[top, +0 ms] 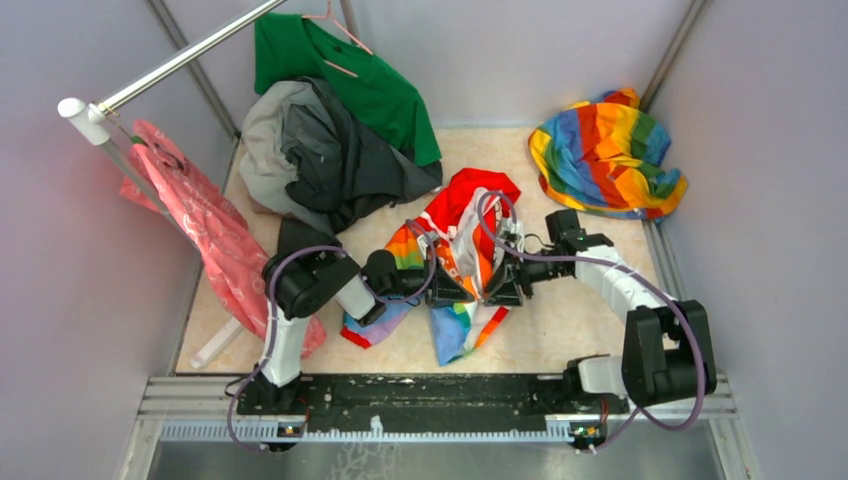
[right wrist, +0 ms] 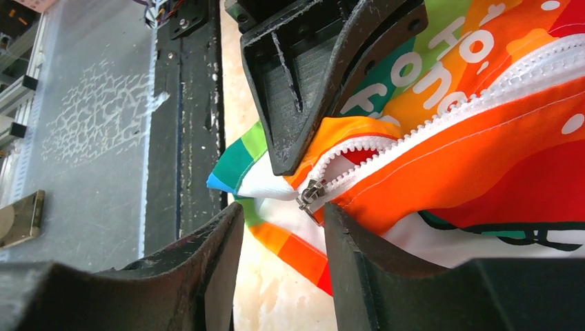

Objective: Zip up the jacket

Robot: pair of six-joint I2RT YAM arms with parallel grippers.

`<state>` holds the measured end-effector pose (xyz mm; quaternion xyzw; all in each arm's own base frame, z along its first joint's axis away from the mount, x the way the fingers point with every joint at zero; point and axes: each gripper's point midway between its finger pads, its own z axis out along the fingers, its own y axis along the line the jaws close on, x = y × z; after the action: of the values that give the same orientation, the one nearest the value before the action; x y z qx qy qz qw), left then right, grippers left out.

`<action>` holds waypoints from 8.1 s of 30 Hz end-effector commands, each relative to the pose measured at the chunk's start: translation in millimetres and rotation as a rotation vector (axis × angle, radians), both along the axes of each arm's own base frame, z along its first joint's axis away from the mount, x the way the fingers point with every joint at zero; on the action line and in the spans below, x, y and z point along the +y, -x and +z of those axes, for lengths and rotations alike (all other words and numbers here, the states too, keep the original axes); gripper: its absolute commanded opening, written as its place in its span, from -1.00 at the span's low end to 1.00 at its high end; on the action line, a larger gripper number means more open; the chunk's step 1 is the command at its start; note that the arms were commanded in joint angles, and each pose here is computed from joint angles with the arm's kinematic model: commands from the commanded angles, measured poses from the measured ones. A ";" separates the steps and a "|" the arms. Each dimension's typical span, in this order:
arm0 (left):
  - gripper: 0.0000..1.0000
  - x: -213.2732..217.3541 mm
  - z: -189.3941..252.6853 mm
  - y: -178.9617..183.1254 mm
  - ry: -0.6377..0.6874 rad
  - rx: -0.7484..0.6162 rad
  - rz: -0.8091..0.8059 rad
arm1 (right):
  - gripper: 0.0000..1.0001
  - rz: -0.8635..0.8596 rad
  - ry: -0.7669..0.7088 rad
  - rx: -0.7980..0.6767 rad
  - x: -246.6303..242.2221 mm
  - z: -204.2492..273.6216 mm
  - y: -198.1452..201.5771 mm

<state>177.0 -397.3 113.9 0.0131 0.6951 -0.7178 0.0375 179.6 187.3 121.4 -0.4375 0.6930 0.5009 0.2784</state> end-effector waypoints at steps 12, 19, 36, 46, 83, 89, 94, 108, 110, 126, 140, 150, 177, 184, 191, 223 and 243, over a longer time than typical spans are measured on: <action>-1.00 0.2 37.7 1.1 0.165 -0.136 0.008 | -0.35 0.041 0.007 -0.079 0.3 4.3 0.1; -1.00 -0.1 42.9 2.6 0.178 -0.150 0.002 | -0.30 0.068 0.057 -0.219 -6.9 -3.2 -2.1; -1.00 -1.0 47.6 5.2 0.159 -0.221 -0.013 | -0.31 0.197 0.021 -0.392 -9.5 -14.4 17.9; -1.00 -4.1 63.1 6.5 0.183 -0.321 -0.008 | -0.21 0.145 0.001 -0.298 -4.1 -9.8 8.8; -1.00 -9.9 39.9 2.4 0.079 -0.387 0.013 | -0.91 0.162 -0.157 -0.082 10.2 22.8 16.2; -1.00 -9.5 31.7 -4.0 0.023 -0.408 0.037 | -0.92 0.206 -0.159 -0.034 8.1 23.3 23.6; -1.00 -9.6 28.4 -9.6 -0.013 -0.432 0.059 | -0.93 0.247 -0.169 0.005 6.0 23.8 31.4; -1.00 -5.7 26.0 -20.6 -0.105 -0.513 0.111 | -0.91 0.209 -0.107 0.132 3.9 15.6 28.5; -1.00 -4.9 27.9 -21.6 -0.113 -0.529 0.119 | -0.91 0.200 -0.101 0.139 4.1 15.0 26.4; -1.00 1.6 29.5 -32.7 -0.212 -0.650 0.183 | -0.86 0.191 -0.139 0.169 7.4 26.7 26.0; -1.00 -2.3 27.4 -30.8 -0.299 -0.736 0.169 | -1.00 0.153 -0.177 0.220 11.9 37.7 23.4; -1.00 -2.5 17.0 -23.4 -0.407 -0.736 0.128 | -1.00 0.104 -0.224 0.290 17.8 46.3 15.2; -1.00 -3.1 11.0 -15.5 -0.431 -0.728 0.088 | -1.00 0.021 -0.323 0.197 8.2 61.5 -0.3; -1.00 -5.6 15.0 -6.1 -0.378 -0.702 0.060 | -0.98 0.086 -0.293 -0.024 4.4 60.3 8.1; -1.00 -6.9 16.8 -1.5 -0.332 -0.641 0.031 | -0.58 0.183 -0.253 -0.294 -2.1 51.5 19.5; -1.00 -3.9 3.6 5.3 -0.273 -0.268 -0.113 | -0.09 0.476 -0.077 -1.070 7.0 33.8 31.2; -1.00 0.1 5.8 12.0 -0.206 -0.155 -0.213 | -0.17 0.623 0.103 -1.245 23.9 6.0 25.9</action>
<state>164.7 -392.3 106.3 0.1273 0.7751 -0.6185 0.0229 142.3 205.4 114.1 -0.8354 0.2823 0.2128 0.4209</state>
